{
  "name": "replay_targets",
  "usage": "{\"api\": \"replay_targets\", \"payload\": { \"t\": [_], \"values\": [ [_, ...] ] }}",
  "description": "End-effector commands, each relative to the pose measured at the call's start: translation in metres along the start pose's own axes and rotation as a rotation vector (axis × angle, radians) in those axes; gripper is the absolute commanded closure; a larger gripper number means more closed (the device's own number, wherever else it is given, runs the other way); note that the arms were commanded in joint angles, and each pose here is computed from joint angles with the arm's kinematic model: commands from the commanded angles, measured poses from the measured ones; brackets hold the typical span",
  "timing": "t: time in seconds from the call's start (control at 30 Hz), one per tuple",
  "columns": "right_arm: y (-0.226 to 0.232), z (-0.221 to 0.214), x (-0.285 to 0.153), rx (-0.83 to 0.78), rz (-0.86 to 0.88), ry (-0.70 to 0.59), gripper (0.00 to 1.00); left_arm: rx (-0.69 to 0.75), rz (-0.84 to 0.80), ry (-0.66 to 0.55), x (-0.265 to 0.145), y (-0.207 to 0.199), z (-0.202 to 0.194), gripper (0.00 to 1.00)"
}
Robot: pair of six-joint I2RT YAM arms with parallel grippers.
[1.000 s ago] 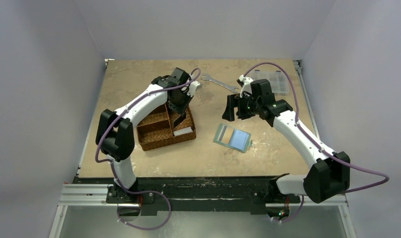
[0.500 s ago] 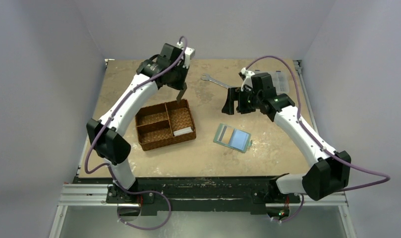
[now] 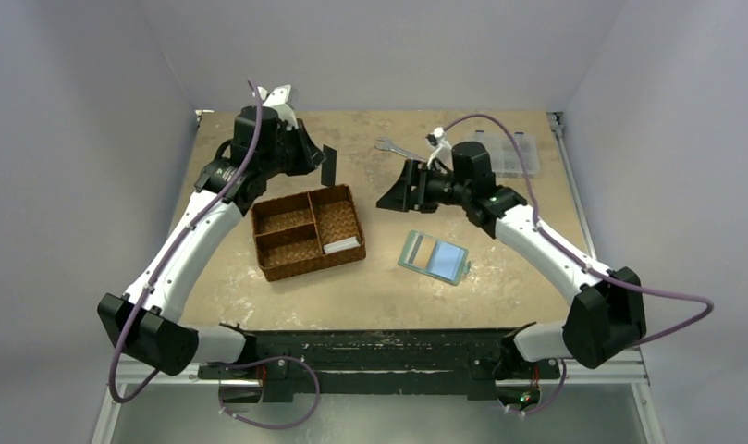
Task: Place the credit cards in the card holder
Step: Insert the credit card into the card holder.
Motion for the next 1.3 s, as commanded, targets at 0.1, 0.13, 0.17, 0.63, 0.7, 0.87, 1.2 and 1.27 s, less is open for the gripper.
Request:
{"api": "replay_targets", "payload": {
  "t": [0.1,0.13,0.17,0.63,0.7,0.87,1.2,1.27],
  "values": [
    [0.103,0.039,0.015,0.127,0.475,-0.256,0.16,-0.202,-0.27,-0.108,-0.036,-0.036,0.012,1.0],
    [0.105,0.041,0.015,0.147,0.486,-0.278,0.16,-0.217,-0.3,-0.112,-0.042,-0.04,0.013,1.0],
    [0.106,0.042,0.015,0.159,0.498,-0.295,0.16,-0.23,-0.324,-0.112,-0.048,-0.044,0.014,1.0],
    [0.135,0.049,-0.027,0.236,0.79,-0.43,0.3,-0.382,-0.556,-0.016,-0.073,-0.069,-0.01,1.0],
    [0.133,0.047,-0.025,0.235,0.77,-0.42,0.3,-0.389,-0.566,-0.012,-0.073,-0.069,-0.011,1.0],
    [0.127,0.047,-0.017,0.264,0.755,-0.409,0.51,-0.41,-0.611,0.008,-0.075,-0.07,-0.019,1.0],
    [0.103,0.05,-0.012,0.29,0.69,-0.447,0.74,-0.428,-0.65,0.074,-0.069,-0.069,-0.033,1.0],
    [0.098,0.05,-0.013,0.288,0.679,-0.452,0.9,-0.425,-0.656,0.096,-0.067,-0.069,-0.037,1.0]
  ]
}}
Point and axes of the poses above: each gripper's point midway between its finger pads, its own x axis out along the fingers, its own y axis along the line the jaws close on, z = x × y, the point moved 2 cm from there along -x, back along the fingers, and after that the axes turned 15 degrees about -x, right-handed, at the moved point
